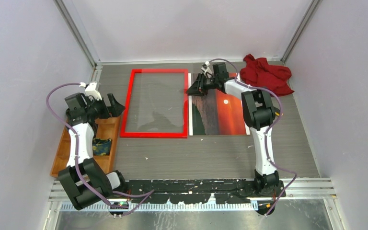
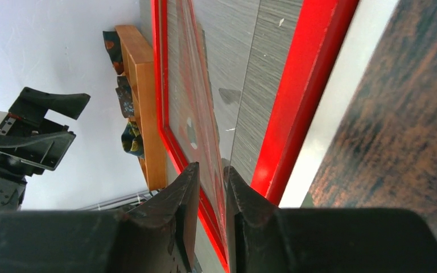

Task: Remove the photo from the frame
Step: Place the photo frame item at the center of the board.

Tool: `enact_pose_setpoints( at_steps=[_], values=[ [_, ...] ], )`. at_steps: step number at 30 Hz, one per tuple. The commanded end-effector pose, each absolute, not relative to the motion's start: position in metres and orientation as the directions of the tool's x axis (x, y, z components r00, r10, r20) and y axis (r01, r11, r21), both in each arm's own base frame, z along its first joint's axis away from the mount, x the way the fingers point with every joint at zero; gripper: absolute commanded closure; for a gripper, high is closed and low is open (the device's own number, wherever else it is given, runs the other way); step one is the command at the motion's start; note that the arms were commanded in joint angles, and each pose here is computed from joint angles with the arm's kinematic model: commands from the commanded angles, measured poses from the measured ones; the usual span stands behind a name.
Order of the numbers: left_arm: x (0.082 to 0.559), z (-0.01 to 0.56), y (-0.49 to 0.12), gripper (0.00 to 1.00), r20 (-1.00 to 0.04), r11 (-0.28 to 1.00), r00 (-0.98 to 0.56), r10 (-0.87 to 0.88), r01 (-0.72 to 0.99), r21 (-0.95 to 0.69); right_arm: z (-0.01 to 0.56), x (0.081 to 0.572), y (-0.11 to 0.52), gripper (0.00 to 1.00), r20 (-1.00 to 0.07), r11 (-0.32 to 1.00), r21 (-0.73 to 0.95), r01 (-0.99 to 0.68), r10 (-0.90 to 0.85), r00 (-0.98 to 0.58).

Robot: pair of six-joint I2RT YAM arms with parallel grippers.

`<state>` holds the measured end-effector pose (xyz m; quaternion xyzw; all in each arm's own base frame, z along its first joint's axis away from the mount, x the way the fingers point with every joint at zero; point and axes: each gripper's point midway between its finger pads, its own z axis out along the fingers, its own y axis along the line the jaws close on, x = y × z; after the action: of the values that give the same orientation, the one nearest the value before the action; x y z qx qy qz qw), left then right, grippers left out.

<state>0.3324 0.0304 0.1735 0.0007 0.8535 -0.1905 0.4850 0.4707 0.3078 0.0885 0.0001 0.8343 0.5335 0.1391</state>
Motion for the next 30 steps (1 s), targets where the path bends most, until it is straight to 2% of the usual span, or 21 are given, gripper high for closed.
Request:
enact_pose_setpoints(
  at_steps=[1, 10, 18, 23, 26, 30],
  values=[
    [0.338, 0.184, 0.030, 0.00, -0.847, 0.919, -0.497, -0.187, 0.217, -0.330, 0.108, 0.471, 0.331, 0.73, -0.296, 0.416, 0.880, -0.230, 0.102, -0.950],
    [0.338, 0.184, 0.030, 0.00, -0.843, 0.915, -0.501, -0.195, 0.218, -0.341, 0.103, 0.469, 0.344, 0.71, -0.297, 0.434, 0.869, -0.238, 0.074, -0.952],
    [0.338, 0.183, 0.031, 0.00, -0.839, 0.911, -0.506, -0.201, 0.217, -0.350, 0.095, 0.462, 0.353, 0.61, -0.317, 0.479, 0.836, -0.268, 0.022, -0.948],
    [0.338, 0.183, 0.031, 0.00, -0.837, 0.909, -0.509, -0.203, 0.220, -0.354, 0.101, 0.458, 0.346, 0.52, -0.374, 0.538, 0.778, -0.324, -0.018, -0.927],
    [0.338, 0.184, 0.031, 0.00, -0.836, 0.908, -0.509, -0.205, 0.220, -0.356, 0.108, 0.458, 0.329, 0.46, -0.446, 0.618, 0.682, -0.391, -0.072, -0.892],
    [0.338, 0.184, 0.031, 0.00, -0.836, 0.907, -0.510, -0.205, 0.220, -0.358, 0.115, 0.456, 0.309, 0.39, -0.492, 0.692, 0.575, -0.436, -0.132, -0.860]
  ],
)
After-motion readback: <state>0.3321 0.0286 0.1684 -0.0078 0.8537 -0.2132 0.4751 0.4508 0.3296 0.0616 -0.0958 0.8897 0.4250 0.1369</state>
